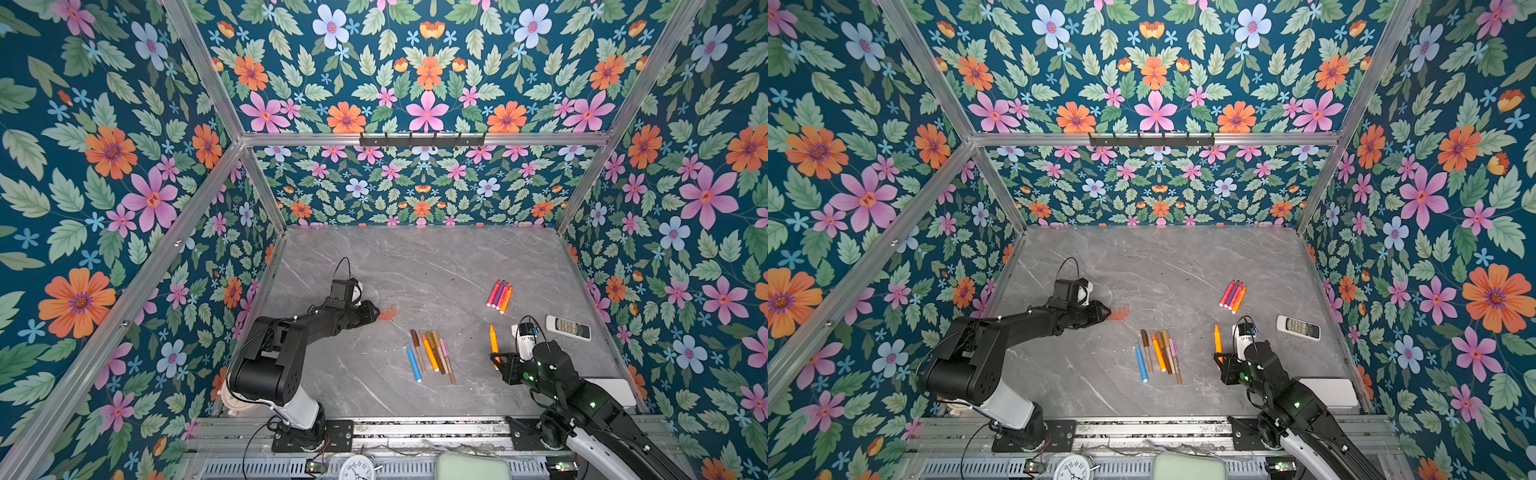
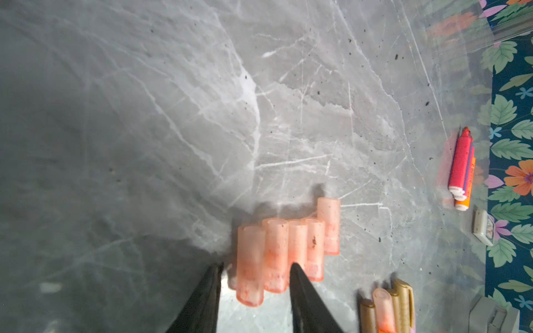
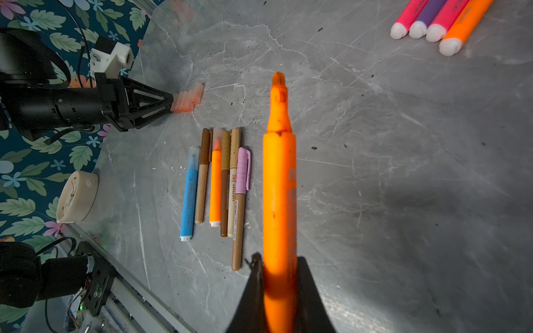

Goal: Remove pen caps from pens
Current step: Place the pen cap at the center of the table, then place the pen at the middle-right of the table.

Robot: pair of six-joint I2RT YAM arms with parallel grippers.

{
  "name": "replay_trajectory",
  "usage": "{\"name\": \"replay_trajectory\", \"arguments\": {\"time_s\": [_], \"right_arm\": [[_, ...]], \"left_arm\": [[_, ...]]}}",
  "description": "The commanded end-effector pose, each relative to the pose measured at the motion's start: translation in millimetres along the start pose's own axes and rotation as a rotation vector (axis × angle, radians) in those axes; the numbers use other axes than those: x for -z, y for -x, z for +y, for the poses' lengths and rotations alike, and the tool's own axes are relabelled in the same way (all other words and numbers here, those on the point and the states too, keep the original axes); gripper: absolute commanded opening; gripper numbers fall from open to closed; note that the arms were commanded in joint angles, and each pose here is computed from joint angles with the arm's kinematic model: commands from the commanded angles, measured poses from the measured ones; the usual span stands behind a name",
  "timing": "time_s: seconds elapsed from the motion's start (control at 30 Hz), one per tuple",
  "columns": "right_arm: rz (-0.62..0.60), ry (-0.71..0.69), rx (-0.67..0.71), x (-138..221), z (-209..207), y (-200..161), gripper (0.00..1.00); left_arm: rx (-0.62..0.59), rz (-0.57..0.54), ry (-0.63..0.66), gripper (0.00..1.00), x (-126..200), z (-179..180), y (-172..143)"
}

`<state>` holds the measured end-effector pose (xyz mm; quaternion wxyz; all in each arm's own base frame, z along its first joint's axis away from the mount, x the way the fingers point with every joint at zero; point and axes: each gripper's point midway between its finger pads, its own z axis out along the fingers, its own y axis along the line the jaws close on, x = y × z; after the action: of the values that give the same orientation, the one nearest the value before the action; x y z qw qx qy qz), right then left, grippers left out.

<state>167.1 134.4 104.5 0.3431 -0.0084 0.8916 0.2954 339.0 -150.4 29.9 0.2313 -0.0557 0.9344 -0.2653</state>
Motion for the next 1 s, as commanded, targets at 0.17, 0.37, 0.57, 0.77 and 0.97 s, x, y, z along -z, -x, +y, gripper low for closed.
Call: {"name": "replay_trajectory", "arguments": {"time_s": [0.17, 0.37, 0.57, 0.77, 0.97], "right_arm": [[-0.020, 0.010, 0.013, 0.3, 2.5, 4.5, 0.00], [-0.019, 0.012, 0.013, 0.2, 3.2, 4.5, 0.00], [-0.021, -0.032, -0.007, 0.2, -2.7, 7.4, 0.00], [0.012, -0.171, -0.019, 0.8, -10.1, 32.9, 0.00], [0.024, -0.122, -0.269, -11.3, -36.6, 85.6, 0.00]], "left_arm": [[0.029, 0.019, 0.064, 0.43, 0.8, 12.1, -5.1], [0.032, -0.028, 0.021, 0.42, 9.6, 0.3, 4.4], [0.012, -0.164, -0.054, 0.40, 58.0, -35.9, 36.3], [-0.119, -0.435, -0.149, 0.41, 171.4, -89.8, 68.3], [-0.260, -0.602, -0.082, 0.47, 260.4, -100.9, 61.8]]}}
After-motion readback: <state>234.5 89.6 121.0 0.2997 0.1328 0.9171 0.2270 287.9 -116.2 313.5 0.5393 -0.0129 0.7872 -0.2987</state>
